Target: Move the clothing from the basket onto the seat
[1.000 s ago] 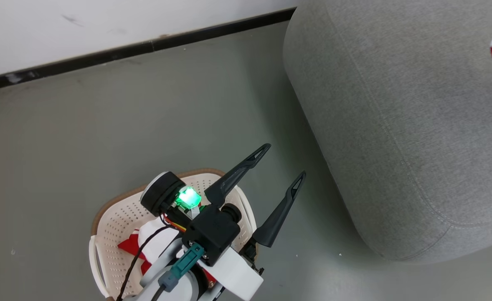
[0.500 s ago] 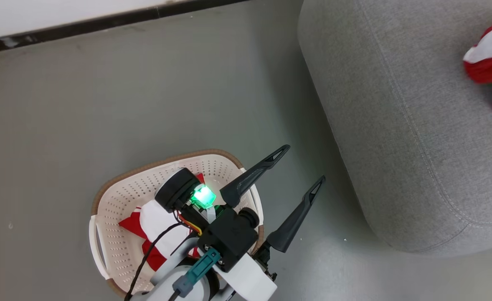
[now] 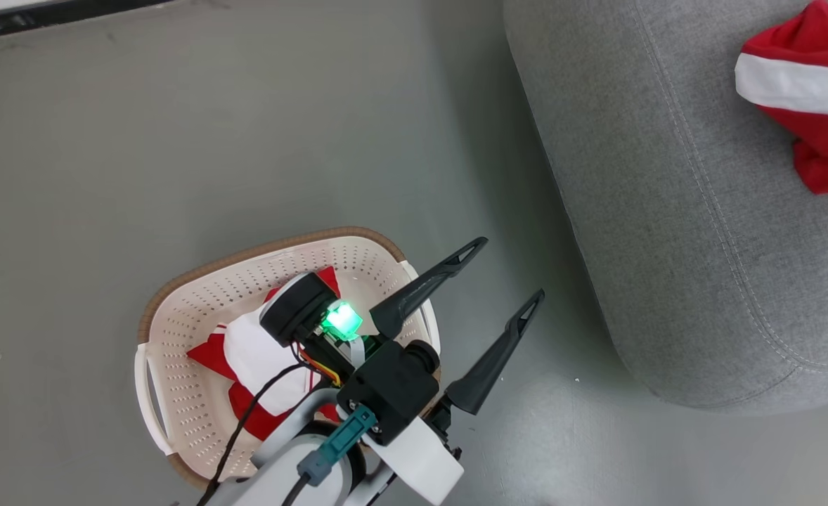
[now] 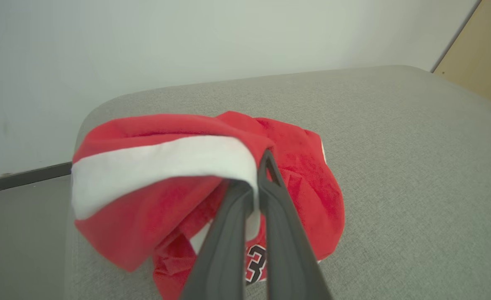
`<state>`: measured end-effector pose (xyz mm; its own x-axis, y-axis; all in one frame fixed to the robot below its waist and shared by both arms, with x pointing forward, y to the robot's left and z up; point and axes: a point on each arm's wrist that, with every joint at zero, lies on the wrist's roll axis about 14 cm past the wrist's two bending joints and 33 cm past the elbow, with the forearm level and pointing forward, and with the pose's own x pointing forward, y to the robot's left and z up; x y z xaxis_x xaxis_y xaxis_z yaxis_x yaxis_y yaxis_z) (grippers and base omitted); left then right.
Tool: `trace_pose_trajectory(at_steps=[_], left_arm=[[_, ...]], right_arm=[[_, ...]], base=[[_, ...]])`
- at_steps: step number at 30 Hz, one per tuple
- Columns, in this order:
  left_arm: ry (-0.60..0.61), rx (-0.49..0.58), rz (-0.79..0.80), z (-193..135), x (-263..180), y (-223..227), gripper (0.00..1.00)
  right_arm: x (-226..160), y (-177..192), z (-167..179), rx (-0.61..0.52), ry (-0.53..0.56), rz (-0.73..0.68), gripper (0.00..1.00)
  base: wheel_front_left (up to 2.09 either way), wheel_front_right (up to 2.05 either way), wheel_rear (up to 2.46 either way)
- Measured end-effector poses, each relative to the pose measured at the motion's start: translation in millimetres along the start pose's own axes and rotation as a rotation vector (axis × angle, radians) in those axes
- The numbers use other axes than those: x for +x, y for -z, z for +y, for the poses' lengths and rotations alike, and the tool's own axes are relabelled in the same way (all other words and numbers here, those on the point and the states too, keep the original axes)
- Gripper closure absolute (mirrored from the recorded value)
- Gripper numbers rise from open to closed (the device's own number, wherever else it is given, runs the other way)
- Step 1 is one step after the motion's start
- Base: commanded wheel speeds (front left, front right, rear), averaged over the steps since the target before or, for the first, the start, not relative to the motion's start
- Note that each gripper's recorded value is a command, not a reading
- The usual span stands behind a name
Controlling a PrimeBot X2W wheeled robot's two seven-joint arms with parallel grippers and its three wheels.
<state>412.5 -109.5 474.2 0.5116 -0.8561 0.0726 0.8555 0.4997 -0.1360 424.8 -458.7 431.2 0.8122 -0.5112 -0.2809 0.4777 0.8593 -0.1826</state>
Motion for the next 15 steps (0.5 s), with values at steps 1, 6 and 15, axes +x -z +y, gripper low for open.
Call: trace_pose_trajectory(at_steps=[1,6,15], left_arm=[[0.0,0.002,0.004,1.2,0.5,2.0,0.0],[-0.004,0.005,0.029,7.8,0.7,12.8,0.0],[-0.002,0.014,0.043,9.3,0.7,19.5,0.0]], right_arm=[[-0.9,5.6,0.6,-0.002,0.0,0.015,1.0],[-8.2,31.1,14.7,-0.008,-0.027,0.077,1.0],[-23.0,52.7,13.1,0.02,-0.015,0.134,0.0]], base=[[0.0,0.0,0.0],[0.0,0.0,0.0],[0.0,0.0,0.0]])
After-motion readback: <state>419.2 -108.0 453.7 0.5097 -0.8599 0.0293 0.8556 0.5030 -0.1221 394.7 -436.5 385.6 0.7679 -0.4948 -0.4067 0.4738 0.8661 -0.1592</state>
